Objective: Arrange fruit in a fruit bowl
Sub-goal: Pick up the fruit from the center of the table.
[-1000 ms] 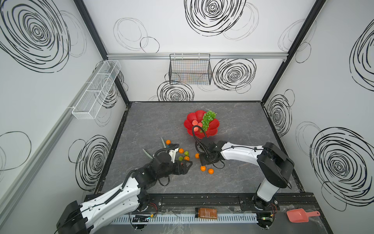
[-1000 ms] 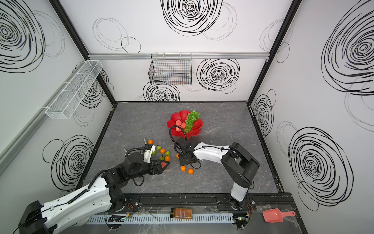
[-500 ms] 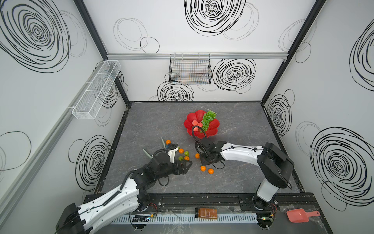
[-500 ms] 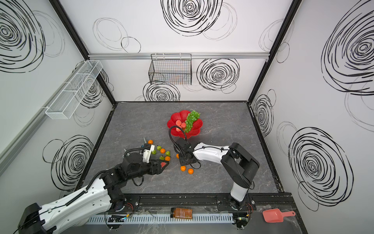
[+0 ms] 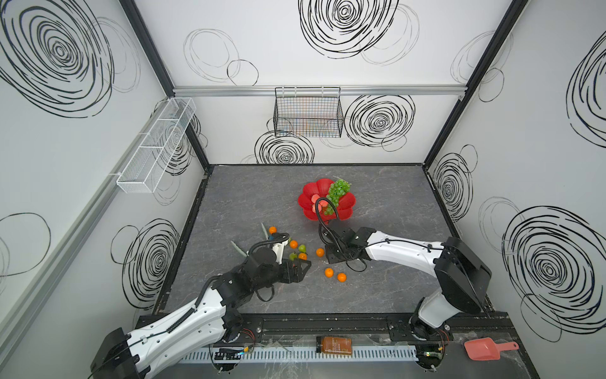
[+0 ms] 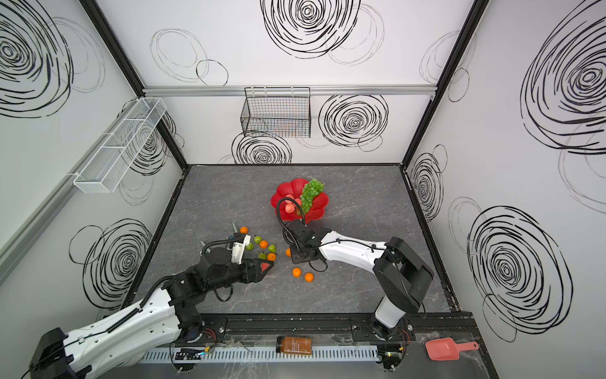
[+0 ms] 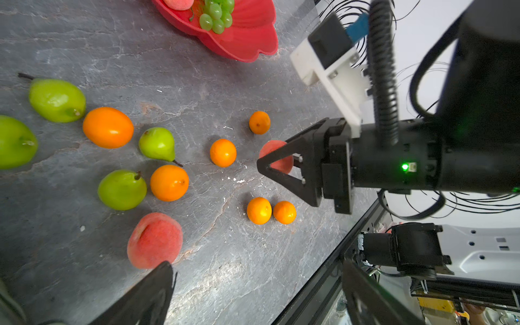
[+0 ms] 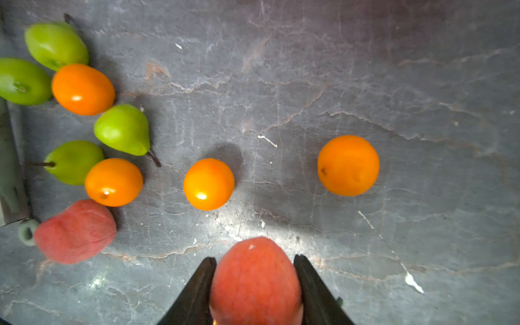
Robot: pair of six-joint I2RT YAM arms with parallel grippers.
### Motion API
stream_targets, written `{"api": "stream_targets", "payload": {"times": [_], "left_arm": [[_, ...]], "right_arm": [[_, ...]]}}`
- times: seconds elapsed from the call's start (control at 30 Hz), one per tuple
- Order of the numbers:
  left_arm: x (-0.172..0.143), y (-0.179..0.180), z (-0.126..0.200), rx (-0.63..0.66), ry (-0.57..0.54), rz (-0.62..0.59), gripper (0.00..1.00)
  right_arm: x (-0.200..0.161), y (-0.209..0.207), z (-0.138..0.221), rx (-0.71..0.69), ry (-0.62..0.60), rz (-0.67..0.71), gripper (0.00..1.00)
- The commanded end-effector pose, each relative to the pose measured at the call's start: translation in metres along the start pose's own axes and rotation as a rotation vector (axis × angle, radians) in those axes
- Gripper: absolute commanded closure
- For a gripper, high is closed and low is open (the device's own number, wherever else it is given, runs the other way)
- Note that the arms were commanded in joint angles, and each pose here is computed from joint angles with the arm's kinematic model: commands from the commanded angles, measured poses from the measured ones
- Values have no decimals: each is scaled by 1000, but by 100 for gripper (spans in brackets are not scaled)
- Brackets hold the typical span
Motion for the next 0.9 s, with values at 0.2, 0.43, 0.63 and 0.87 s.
{"api": "stream_targets", "payload": {"times": [0.2,0.43,0.63,0.87], "left_arm": [[49,-24,2,-32,-105,-50,4],[79,-13,-6,-32,-112,-88,4],[113,0,-14,-11,-119,-122,4],[153,12,-31,24,-112,-144,4]], "right_arm": [[18,-10,23,7,-63,-58,56],[51,-18,35,12,-105,-116,57],[92,-23,44,45,-149,-160,57],[148,-21,38,34,-192,-173,57]]}}
Point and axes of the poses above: each gripper's point midway between its finger pads, its own z axis back along the fingers, its own y axis along the line the jaws close on, x = y × z, the point moved 1 cm from there along z, back along the fingers, and after that the axes turned 13 degrees about -z, right-handed, at the moved point
